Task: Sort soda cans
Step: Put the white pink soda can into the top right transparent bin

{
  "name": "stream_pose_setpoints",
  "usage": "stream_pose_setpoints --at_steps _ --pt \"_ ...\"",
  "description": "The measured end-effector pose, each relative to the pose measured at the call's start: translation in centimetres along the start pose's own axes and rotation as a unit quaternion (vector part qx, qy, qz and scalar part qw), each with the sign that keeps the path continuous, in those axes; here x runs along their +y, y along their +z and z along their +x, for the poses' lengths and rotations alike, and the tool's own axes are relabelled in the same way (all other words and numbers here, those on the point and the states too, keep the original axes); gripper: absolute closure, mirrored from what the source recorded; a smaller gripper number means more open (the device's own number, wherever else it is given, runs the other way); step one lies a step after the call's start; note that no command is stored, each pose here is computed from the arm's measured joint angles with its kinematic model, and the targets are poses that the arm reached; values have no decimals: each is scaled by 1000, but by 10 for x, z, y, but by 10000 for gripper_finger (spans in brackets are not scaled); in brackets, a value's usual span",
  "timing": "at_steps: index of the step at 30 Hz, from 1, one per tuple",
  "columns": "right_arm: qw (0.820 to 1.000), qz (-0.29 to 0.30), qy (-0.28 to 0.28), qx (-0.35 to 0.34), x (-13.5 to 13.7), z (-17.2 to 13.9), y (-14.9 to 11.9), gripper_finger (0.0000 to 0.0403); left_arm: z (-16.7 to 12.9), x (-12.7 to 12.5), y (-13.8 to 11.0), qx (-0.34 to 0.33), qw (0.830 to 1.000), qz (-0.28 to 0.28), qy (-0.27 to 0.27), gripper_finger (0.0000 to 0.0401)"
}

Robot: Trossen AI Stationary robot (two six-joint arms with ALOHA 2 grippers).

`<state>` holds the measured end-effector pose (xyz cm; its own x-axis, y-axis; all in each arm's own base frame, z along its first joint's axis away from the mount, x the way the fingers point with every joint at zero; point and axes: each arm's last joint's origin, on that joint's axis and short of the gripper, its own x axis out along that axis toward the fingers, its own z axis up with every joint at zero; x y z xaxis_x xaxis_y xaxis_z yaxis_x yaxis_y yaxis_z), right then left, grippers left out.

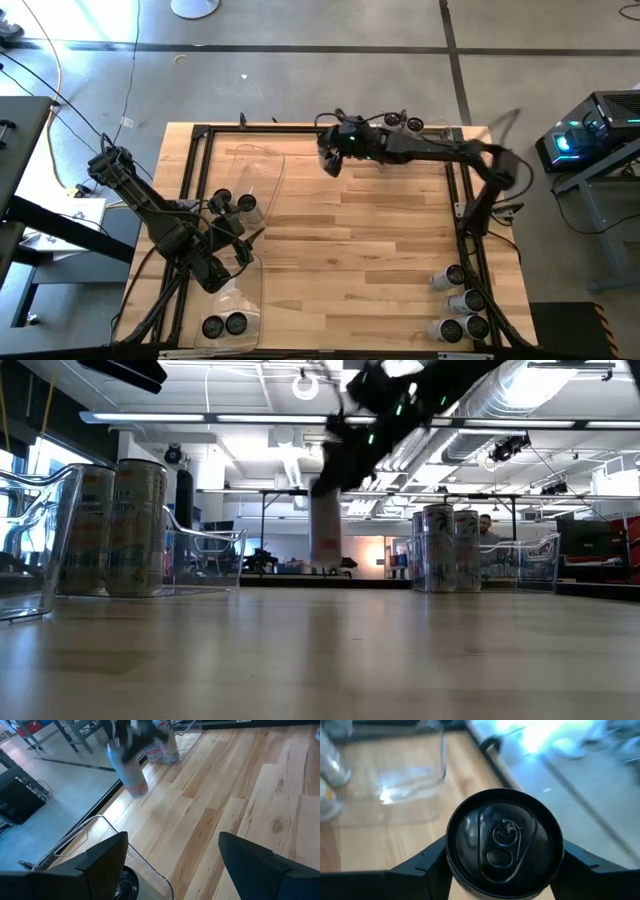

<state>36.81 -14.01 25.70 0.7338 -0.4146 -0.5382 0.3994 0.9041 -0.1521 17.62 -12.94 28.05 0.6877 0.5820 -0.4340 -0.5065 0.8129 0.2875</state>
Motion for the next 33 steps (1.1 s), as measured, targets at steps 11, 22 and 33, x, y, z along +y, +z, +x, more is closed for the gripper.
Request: stream_pose_setpoints --at_steps 11,22,33 --pt "959 20 -276 -53 14 -190 32 166 0 0 0 0 1000 0 0 97" --pt "915 124 -378 61 -21 -229 -48 166 0 0 1 -12 1000 9 8 97" --pt "931 205 -300 23 -46 -155 -120 166 0 0 1 -12 1000 10 8 97"
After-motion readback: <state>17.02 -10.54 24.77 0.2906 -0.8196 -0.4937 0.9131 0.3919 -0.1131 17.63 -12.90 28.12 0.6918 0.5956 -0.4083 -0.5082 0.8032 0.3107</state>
